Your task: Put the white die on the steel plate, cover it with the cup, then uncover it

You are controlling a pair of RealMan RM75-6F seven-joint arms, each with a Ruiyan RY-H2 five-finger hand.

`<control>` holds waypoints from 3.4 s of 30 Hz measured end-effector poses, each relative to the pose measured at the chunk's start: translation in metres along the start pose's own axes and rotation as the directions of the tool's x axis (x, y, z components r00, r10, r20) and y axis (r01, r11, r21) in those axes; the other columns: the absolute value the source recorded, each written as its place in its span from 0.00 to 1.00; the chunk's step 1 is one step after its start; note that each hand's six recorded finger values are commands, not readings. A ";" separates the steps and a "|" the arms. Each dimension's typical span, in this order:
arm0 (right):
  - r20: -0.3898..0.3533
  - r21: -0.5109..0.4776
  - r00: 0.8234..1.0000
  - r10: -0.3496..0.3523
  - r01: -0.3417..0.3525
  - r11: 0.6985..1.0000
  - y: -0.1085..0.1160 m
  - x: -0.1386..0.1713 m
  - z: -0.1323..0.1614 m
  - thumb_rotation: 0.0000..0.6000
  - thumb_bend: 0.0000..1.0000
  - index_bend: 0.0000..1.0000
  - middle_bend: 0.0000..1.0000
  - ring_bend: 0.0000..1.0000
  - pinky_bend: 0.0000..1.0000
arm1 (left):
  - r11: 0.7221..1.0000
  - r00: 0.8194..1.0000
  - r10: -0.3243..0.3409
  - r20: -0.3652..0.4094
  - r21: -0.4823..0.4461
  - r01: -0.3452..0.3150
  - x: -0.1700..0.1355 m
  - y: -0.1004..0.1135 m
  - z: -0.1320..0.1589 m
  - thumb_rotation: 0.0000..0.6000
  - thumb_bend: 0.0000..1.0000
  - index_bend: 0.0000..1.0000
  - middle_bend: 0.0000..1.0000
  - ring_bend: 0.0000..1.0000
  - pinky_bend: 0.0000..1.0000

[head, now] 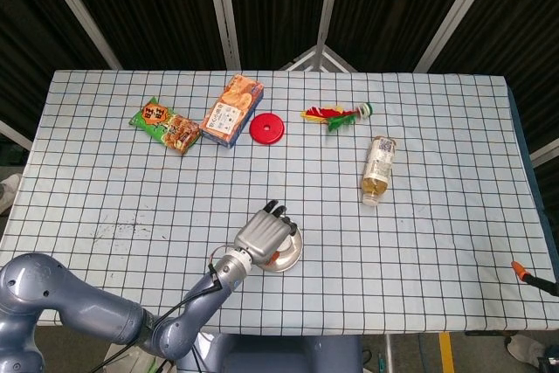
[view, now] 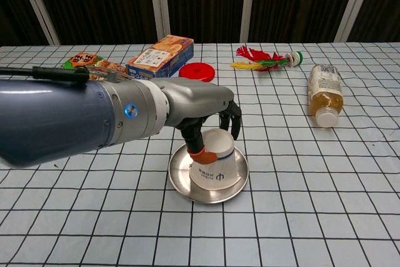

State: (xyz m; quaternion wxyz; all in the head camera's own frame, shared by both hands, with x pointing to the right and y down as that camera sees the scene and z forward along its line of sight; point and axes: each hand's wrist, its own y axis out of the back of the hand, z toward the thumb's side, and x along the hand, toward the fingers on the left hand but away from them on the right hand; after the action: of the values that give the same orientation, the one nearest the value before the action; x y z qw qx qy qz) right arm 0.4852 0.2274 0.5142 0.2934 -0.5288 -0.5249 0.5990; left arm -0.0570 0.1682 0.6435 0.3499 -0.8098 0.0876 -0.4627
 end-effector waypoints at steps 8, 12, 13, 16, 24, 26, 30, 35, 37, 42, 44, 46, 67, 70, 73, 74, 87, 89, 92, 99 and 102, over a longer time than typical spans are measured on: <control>0.004 -0.004 1.000 0.000 0.000 1.000 0.000 0.000 -0.001 1.00 0.10 0.19 0.10 0.13 0.07 | 0.999 1.000 0.026 -0.006 0.047 -0.026 0.000 0.007 -0.006 1.00 0.52 0.38 0.36 0.13 0.08; 0.003 -0.006 1.000 0.004 -0.004 1.000 0.000 0.000 0.000 1.00 0.10 0.19 0.10 0.13 0.07 | 0.991 0.998 0.067 -0.004 0.117 -0.066 0.001 0.009 -0.008 1.00 0.52 0.38 0.36 0.13 0.08; 0.002 -0.008 1.000 0.005 -0.005 1.000 0.000 0.000 0.000 1.00 0.10 0.19 0.10 0.13 0.07 | 0.988 0.997 0.076 -0.004 0.134 -0.075 0.001 0.010 -0.009 1.00 0.52 0.38 0.36 0.13 0.08; 0.001 -0.018 1.000 0.007 -0.007 1.000 -0.001 0.000 0.000 1.00 0.10 0.19 0.10 0.13 0.07 | 0.976 0.994 0.111 0.001 0.188 -0.109 0.002 0.011 -0.009 1.00 0.52 0.38 0.36 0.13 0.08; 0.005 -0.020 1.000 0.008 -0.007 1.000 0.000 0.000 -0.002 1.00 0.10 0.19 0.10 0.13 0.07 | 0.945 0.983 0.182 0.032 0.269 -0.184 0.005 0.013 -0.006 1.00 0.52 0.38 0.36 0.13 0.08; 0.008 -0.022 1.000 0.007 -0.007 1.000 0.000 0.000 -0.002 1.00 0.10 0.19 0.10 0.13 0.07 | 0.945 0.982 0.185 0.036 0.268 -0.187 0.005 0.011 -0.006 1.00 0.52 0.38 0.36 0.13 0.08; 0.007 -0.021 1.000 0.008 -0.008 1.000 0.000 0.000 -0.002 1.00 0.10 0.19 0.10 0.13 0.07 | 0.957 0.984 0.174 0.045 0.228 -0.180 0.005 0.007 -0.004 1.00 0.52 0.38 0.36 0.13 0.08; 0.008 -0.023 1.000 0.009 -0.009 1.000 0.000 0.000 -0.002 1.00 0.10 0.19 0.10 0.13 0.07 | 0.972 0.987 0.145 0.074 0.174 -0.156 0.004 0.002 0.000 1.00 0.52 0.38 0.36 0.13 0.08; 0.007 -0.023 1.000 0.010 -0.010 1.000 0.000 0.000 -0.002 1.00 0.10 0.19 0.10 0.13 0.07 | 0.978 0.987 0.136 0.082 0.150 -0.147 0.003 0.001 0.001 1.00 0.52 0.38 0.36 0.13 0.08; 0.007 -0.022 1.000 0.009 -0.009 1.000 0.000 0.000 -0.001 1.00 0.10 0.19 0.10 0.13 0.07 | 0.992 0.991 0.105 0.087 0.062 -0.110 0.000 0.001 0.003 1.00 0.52 0.38 0.37 0.13 0.08; 0.009 -0.023 1.000 0.008 -0.008 1.000 0.000 0.000 -0.001 1.00 0.10 0.20 0.10 0.13 0.07 | 0.995 0.992 0.094 0.085 0.036 -0.098 -0.002 0.002 0.003 1.00 0.52 0.38 0.37 0.13 0.08; 0.010 -0.023 1.000 0.010 -0.009 1.000 0.000 0.000 -0.001 1.00 0.10 0.20 0.10 0.13 0.07 | 0.997 0.994 0.078 0.078 0.009 -0.079 -0.003 0.002 0.002 1.00 0.52 0.38 0.37 0.13 0.08; 0.008 -0.023 1.000 0.017 -0.017 1.000 -0.002 0.000 0.000 1.00 0.10 0.20 0.11 0.13 0.07 | 0.954 0.975 0.221 0.019 0.204 -0.220 0.006 0.022 -0.013 1.00 0.52 0.39 0.37 0.14 0.08; 0.008 -0.025 1.000 0.018 -0.018 1.000 -0.002 0.000 0.000 1.00 0.10 0.20 0.11 0.13 0.07 | 0.953 0.975 0.220 0.031 0.209 -0.221 0.005 0.018 -0.011 1.00 0.52 0.39 0.37 0.14 0.08; 0.011 -0.027 1.000 0.016 -0.016 1.000 -0.001 0.000 -0.001 1.00 0.10 0.20 0.11 0.13 0.07 | 0.955 0.977 0.209 0.042 0.204 -0.213 0.005 0.014 -0.008 1.00 0.52 0.39 0.37 0.15 0.08; 0.012 -0.026 1.000 0.016 -0.016 1.000 -0.001 0.000 -0.001 1.00 0.10 0.20 0.12 0.13 0.07 | 0.958 0.978 0.205 0.047 0.197 -0.210 0.005 0.013 -0.007 1.00 0.52 0.39 0.37 0.15 0.08; 0.012 -0.029 1.000 0.013 -0.013 1.000 0.000 0.000 -0.002 1.00 0.10 0.20 0.12 0.13 0.07 | 0.986 0.982 0.160 0.095 0.024 -0.163 0.000 0.008 0.008 1.00 0.52 0.39 0.37 0.15 0.08; 0.012 -0.030 1.000 0.014 -0.013 0.999 0.000 0.000 -0.002 1.00 0.10 0.20 0.12 0.13 0.07 | 0.989 0.986 0.145 0.087 -0.002 -0.145 -0.001 0.006 0.007 1.00 0.52 0.39 0.38 0.15 0.08; 0.013 -0.029 1.000 0.014 -0.014 0.999 0.000 0.000 -0.002 1.00 0.10 0.20 0.12 0.13 0.07 | 0.992 0.989 0.127 0.080 -0.027 -0.125 -0.002 0.005 0.006 1.00 0.52 0.39 0.38 0.15 0.08; 0.014 -0.030 1.000 0.015 -0.015 0.999 -0.001 0.000 -0.001 1.00 0.10 0.20 0.12 0.14 0.07 | 0.993 0.994 0.091 0.062 -0.074 -0.087 0.000 -0.002 0.002 1.00 0.52 0.39 0.38 0.15 0.08; 0.015 -0.030 1.000 0.014 -0.014 0.999 -0.001 0.000 -0.002 1.00 0.10 0.20 0.12 0.14 0.07 | 0.995 0.994 0.094 0.054 -0.044 -0.092 0.001 -0.003 -0.001 1.00 0.52 0.39 0.38 0.15 0.08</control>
State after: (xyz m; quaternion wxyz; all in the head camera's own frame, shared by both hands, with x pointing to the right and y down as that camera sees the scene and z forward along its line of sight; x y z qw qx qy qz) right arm 0.4868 0.2278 0.5150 0.2771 -0.5321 -0.5323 0.5972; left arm -0.0580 0.1691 0.6467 0.3567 -0.8246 0.1249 -0.4210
